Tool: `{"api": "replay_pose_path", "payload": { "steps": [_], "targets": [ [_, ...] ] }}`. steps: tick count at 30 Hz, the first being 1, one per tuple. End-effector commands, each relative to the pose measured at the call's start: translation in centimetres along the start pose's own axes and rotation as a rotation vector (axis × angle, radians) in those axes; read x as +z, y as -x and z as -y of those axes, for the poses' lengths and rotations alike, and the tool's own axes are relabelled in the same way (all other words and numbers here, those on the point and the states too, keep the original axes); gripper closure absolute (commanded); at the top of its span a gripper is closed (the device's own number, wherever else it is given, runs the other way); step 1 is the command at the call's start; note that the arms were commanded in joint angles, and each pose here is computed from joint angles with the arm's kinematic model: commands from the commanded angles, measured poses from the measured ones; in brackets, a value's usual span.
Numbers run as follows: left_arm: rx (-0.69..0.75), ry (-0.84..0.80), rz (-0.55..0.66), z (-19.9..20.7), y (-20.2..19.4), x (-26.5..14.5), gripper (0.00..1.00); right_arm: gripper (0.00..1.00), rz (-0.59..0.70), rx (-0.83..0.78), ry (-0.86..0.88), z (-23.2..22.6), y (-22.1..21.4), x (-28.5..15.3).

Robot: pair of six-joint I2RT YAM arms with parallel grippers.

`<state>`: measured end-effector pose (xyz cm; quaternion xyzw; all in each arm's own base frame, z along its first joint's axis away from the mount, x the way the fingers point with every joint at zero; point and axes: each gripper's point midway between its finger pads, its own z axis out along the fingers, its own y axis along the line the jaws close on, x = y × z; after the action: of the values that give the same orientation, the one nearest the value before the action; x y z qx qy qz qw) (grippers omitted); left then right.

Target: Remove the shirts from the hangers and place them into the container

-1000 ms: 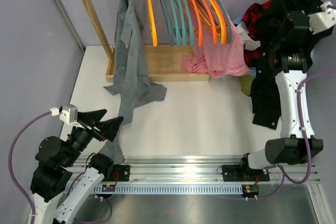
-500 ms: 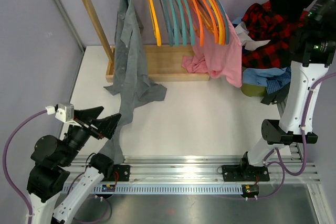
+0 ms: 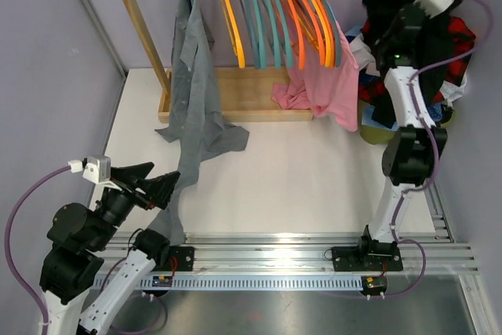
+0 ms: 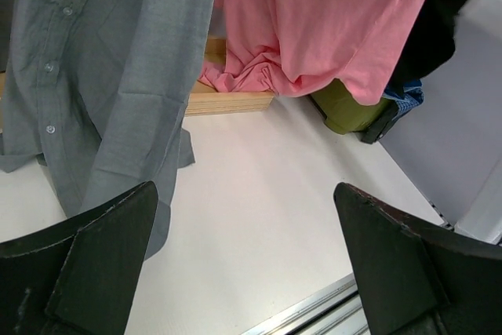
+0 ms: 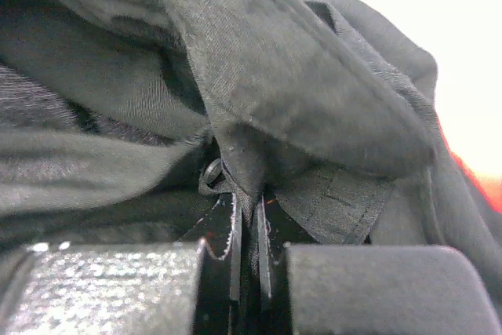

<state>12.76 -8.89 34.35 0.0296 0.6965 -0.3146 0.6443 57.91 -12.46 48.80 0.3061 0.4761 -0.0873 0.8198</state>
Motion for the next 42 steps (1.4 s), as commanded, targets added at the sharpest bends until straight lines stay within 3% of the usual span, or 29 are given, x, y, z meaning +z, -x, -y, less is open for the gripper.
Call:
{"api": "replay_pose_path", "payload": {
  "steps": [1,4,8,11,15,18,22,27,33,36,38,42],
  "targets": [
    [-0.008,0.018,0.019,-0.4,0.0,-0.6,0.01,1.00,-0.285,-0.204,-0.463,11.1,-13.6,-3.6],
    [-0.017,0.020,0.012,-0.6,-0.6,-0.5,0.01,1.00,-0.603,-0.350,-0.608,17.4,-24.6,-9.1],
    [-0.029,-0.001,0.002,-0.3,-1.0,-0.4,0.01,1.00,-0.899,-0.391,-0.703,21.9,-30.7,-14.6],
    [-0.034,-0.014,0.003,-0.1,-1.1,-0.7,0.01,1.00,-1.012,-0.402,-0.739,23.9,-32.1,-15.9],
    [-0.046,-0.030,0.017,0.0,-1.3,-0.9,0.01,1.00,-1.047,-0.382,-0.757,25.3,-31.4,-15.6],
    [-0.052,-0.044,0.016,0.2,-1.5,-1.0,0.01,1.00,-0.969,-0.334,-0.765,25.0,-27.8,-13.9],
    [-0.055,-0.064,0.006,0.7,-1.5,-1.1,0.01,1.00,-0.737,-0.242,-0.717,22.2,-18.6,-9.6],
    [-0.074,-0.091,-0.006,1.2,-1.8,-1.1,0.01,1.00,-0.701,-0.224,-0.739,23.0,-14.7,-7.3],
    [-0.068,-0.103,0.016,1.3,-1.5,-2.1,0.01,1.00,-0.952,-0.281,-0.682,24.7,-21.7,-9.8],
    [-0.068,-0.101,0.017,1.4,-1.3,-2.4,0.01,1.00,-1.084,-0.216,-0.591,23.9,-25.4,-10.6],
    [-0.069,-0.103,0.019,1.5,-1.1,-2.5,0.01,1.00,-1.262,-0.222,-0.552,24.5,-29.6,-13.2],
    [-0.075,-0.112,0.020,1.7,-1.1,-2.8,0.01,1.00,-1.420,-0.235,-0.553,26.1,-34.0,-16.1]
  ]
}}
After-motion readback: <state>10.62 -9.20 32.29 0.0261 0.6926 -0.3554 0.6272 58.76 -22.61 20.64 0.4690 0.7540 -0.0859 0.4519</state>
